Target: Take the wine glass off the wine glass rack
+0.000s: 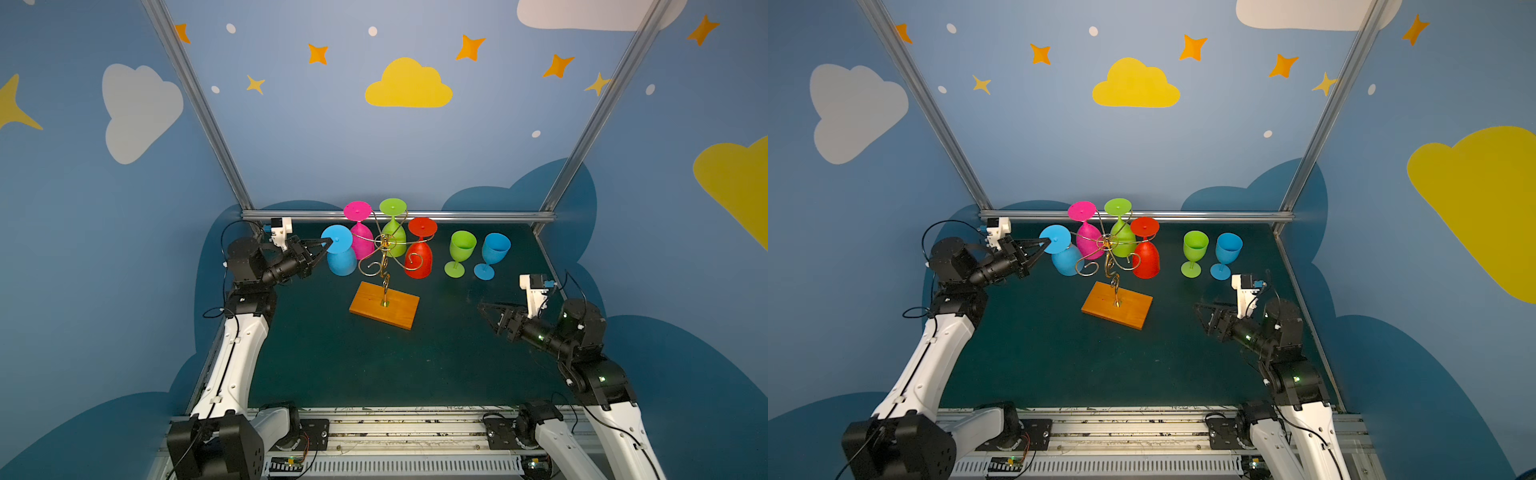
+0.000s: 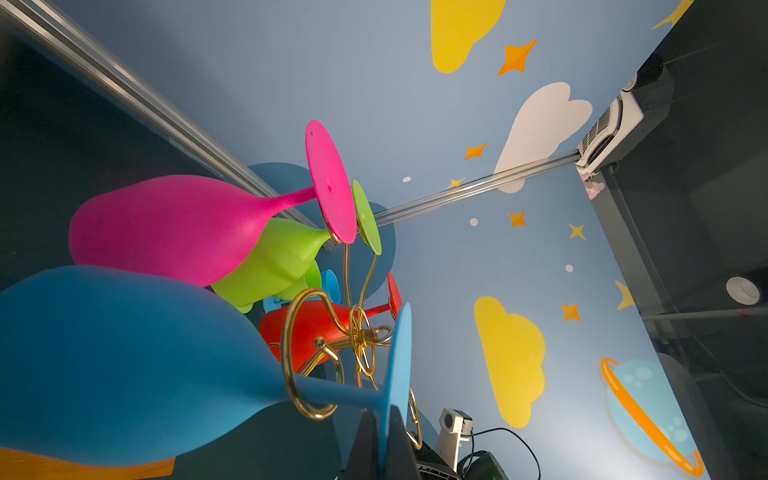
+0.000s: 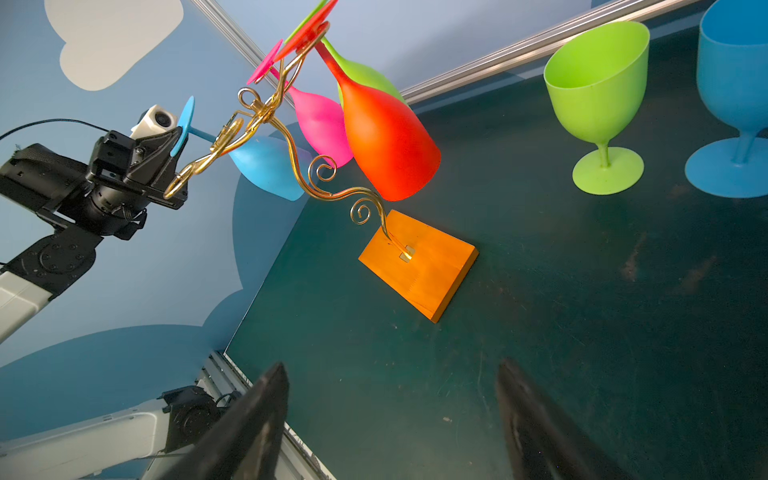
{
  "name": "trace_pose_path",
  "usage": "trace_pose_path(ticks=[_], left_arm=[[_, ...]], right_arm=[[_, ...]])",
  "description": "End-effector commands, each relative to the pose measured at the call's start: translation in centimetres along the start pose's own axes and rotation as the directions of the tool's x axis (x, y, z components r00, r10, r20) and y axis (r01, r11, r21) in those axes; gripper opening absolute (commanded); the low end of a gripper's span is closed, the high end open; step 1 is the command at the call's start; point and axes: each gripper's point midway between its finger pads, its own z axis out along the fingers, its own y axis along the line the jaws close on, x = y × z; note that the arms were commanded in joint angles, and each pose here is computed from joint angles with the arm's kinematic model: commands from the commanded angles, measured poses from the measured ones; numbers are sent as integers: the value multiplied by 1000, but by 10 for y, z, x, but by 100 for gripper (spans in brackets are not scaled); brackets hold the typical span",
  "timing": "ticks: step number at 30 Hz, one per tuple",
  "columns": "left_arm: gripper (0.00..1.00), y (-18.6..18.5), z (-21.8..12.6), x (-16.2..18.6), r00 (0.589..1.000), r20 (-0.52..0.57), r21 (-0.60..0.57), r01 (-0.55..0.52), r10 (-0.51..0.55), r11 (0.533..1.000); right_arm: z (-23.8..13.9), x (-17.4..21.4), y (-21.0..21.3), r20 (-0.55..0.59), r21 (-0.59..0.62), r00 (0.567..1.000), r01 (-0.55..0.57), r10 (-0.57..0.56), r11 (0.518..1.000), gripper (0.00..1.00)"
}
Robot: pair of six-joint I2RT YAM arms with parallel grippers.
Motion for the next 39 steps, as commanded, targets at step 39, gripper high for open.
trace_pose_path(ticks=[39], left_arm=[[3,-11,46,-12,999,-43,44,-24,26,999]], right_arm=[[-2,7,-5,-5,26,1000,-23,23,999,78]])
